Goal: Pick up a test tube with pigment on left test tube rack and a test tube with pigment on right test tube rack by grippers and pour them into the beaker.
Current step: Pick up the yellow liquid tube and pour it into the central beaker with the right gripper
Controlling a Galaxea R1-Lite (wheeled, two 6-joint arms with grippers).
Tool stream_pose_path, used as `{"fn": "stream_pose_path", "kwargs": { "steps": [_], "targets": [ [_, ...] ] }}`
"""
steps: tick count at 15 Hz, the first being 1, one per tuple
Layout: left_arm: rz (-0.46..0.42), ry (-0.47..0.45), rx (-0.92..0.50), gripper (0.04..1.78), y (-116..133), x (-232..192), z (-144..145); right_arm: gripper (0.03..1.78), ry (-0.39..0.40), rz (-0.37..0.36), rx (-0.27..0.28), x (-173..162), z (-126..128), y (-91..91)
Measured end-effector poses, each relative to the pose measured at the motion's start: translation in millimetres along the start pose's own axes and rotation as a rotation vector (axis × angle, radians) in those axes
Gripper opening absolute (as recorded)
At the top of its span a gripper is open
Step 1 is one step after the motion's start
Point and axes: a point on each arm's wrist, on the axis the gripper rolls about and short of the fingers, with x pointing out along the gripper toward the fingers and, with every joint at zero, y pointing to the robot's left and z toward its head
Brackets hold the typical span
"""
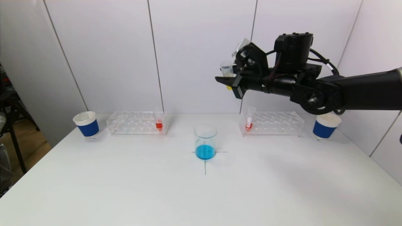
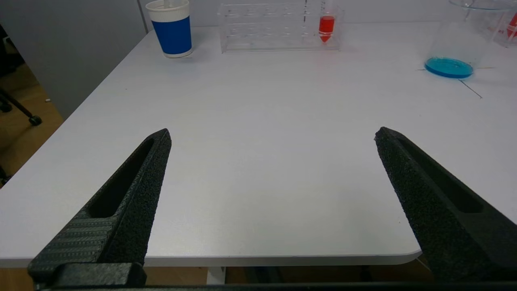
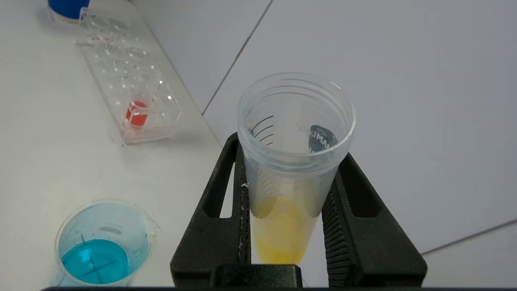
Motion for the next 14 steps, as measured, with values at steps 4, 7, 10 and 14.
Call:
{"fn": "stream_pose_path", "kwargs": {
  "steps": [4, 7, 10, 14],
  "targets": [
    [0.000, 0.000, 0.000, 1.76, 0.0, 0.0, 0.0, 0.56, 0.015, 0.132, -0.103, 12.7, -26.4, 12.9],
    [0.000, 0.000, 0.000, 1.76, 0.0, 0.0, 0.0, 0.56, 0.011, 0.176, -0.181, 21.5, -35.2, 19.7],
    [0.000, 0.000, 0.000, 1.76, 0.0, 0.0, 0.0, 0.56, 0.022, 0.199, -0.259, 27.8, -45.3, 25.1],
    [-0.002, 0.000, 0.000, 1.76, 0.0, 0.0, 0.0, 0.56, 0.024, 0.230, -0.329, 39.1, -60.5, 36.4]
  ]
}}
